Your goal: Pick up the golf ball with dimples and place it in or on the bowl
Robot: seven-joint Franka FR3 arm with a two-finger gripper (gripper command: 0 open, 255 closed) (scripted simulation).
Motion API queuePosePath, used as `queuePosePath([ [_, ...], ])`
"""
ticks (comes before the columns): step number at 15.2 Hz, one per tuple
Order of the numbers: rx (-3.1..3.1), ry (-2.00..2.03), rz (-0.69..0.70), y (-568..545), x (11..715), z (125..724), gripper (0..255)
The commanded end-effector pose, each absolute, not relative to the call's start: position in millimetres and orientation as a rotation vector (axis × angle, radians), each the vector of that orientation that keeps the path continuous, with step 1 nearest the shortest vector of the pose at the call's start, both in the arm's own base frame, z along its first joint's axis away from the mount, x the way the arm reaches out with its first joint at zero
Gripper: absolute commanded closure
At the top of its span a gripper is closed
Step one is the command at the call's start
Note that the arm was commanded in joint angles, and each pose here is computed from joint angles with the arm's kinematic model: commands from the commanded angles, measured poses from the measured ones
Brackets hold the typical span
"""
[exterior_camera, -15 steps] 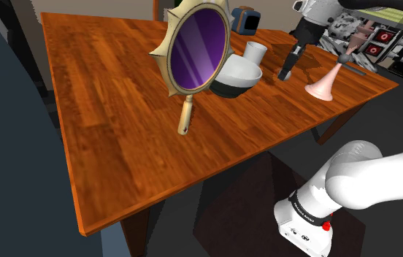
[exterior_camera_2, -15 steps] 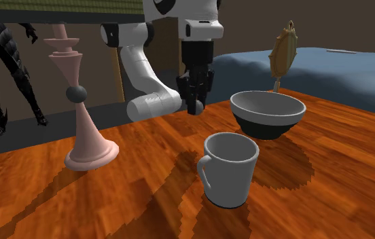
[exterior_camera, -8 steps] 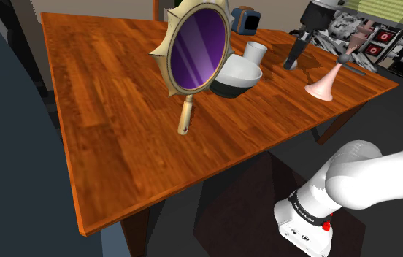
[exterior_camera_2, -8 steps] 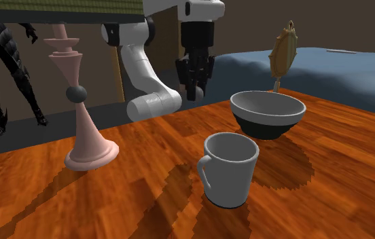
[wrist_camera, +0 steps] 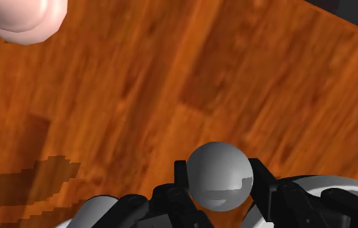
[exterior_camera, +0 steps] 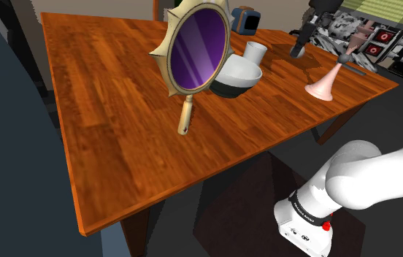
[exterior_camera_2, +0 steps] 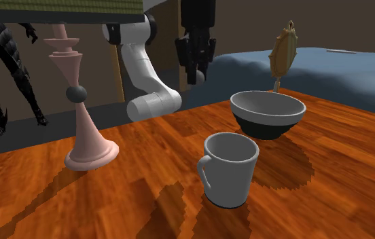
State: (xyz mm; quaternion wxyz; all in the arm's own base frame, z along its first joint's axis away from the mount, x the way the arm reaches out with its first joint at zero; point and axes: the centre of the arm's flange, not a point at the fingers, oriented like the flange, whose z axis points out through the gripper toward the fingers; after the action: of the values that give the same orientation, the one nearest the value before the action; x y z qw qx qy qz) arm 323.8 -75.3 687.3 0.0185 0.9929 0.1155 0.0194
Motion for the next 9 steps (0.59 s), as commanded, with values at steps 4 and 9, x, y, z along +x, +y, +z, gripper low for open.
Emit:
queuePosePath([
  [4, 3.083, 0.359, 0.06, -75, 324, 710, 255],
  [9, 3.083, 0.359, 0.06, -21, 362, 712, 255],
])
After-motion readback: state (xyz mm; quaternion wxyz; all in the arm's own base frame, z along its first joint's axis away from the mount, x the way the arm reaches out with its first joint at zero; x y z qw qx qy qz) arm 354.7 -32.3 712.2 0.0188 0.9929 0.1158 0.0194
